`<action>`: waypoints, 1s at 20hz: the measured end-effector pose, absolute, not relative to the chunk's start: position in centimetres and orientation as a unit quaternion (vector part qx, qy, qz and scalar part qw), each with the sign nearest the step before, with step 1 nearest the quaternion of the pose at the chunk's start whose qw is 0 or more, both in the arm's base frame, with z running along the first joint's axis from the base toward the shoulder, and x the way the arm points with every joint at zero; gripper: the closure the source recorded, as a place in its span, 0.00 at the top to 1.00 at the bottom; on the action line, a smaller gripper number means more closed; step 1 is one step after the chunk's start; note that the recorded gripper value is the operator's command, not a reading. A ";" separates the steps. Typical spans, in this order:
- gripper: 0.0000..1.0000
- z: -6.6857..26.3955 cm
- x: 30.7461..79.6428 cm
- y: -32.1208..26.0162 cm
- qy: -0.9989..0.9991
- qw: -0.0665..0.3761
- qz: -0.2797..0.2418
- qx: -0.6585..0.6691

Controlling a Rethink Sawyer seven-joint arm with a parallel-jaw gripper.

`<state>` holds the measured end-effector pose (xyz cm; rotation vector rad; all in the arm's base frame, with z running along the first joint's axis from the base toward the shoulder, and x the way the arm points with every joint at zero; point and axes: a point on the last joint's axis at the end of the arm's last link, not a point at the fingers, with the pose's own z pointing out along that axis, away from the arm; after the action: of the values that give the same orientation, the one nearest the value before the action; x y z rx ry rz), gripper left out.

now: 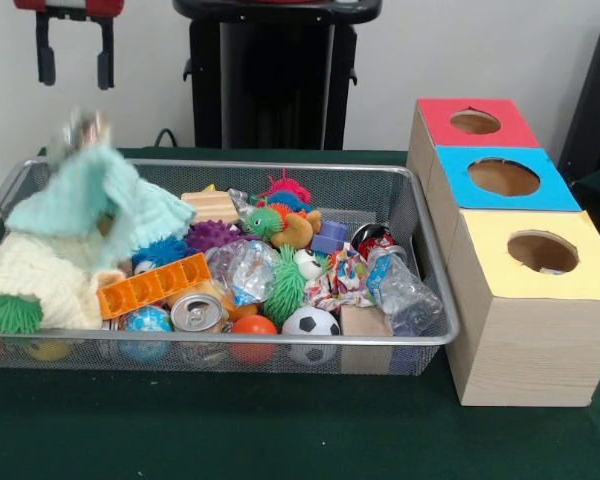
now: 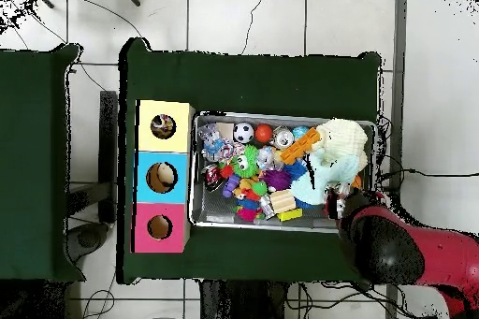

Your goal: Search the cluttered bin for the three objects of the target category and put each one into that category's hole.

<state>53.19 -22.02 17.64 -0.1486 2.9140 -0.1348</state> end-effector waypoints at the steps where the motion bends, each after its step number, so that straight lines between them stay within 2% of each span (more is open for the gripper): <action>1: 1.00 17.4 52.9 -21.8 0.992 0.109 -0.044 -0.054; 5: 1.00 17.0 52.7 -21.4 0.987 0.128 -0.056 -0.075; 10: 1.00 16.7 54.5 -19.6 0.956 0.233 -0.097 -0.147; 12: 1.00 16.9 55.0 -18.8 0.948 0.258 -0.098 -0.158; 14: 1.00 17.1 55.2 -18.2 0.945 0.268 -0.096 -0.160; 17: 1.00 17.0 55.0 -17.8 0.949 0.260 -0.090 -0.154; 19: 1.00 16.8 54.6 -17.6 0.955 0.245 -0.084 -0.146; 20: 1.00 16.7 54.2 -17.2 0.964 0.216 -0.075 -0.135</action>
<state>54.21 -17.21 16.66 -0.3732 2.6720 -0.2070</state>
